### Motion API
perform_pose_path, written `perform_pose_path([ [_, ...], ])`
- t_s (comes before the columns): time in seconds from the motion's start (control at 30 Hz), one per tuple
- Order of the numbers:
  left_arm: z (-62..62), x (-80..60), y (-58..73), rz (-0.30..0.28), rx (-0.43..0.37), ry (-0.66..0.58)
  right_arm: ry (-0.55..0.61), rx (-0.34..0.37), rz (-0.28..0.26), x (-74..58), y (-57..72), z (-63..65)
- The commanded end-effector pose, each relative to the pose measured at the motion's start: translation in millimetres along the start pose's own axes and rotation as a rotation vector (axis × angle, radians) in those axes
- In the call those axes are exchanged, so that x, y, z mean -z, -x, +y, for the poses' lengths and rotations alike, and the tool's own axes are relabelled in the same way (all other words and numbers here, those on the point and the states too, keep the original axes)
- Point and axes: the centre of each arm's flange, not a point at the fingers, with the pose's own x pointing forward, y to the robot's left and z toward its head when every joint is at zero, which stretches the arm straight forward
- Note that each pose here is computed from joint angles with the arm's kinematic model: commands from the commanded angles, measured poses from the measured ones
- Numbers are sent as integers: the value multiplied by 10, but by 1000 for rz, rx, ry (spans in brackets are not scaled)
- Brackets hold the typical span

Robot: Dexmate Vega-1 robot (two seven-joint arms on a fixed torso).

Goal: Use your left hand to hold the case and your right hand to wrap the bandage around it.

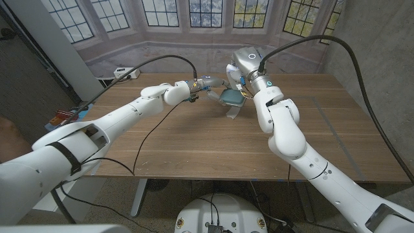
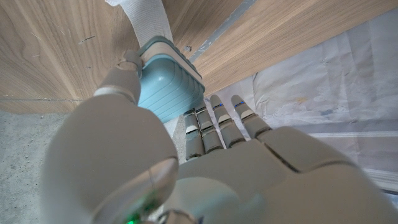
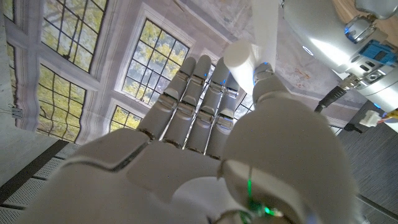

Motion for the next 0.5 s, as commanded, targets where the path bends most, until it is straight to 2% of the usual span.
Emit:
perform_pose_path([
  [0.03, -18, 9, -24, 5, -3, 9, -27, -29, -24, -93, 54, -48],
  [0.5, -20, -8, -63, 1, -3, 11, -53, -51, -39, -162, 137, -106],
])
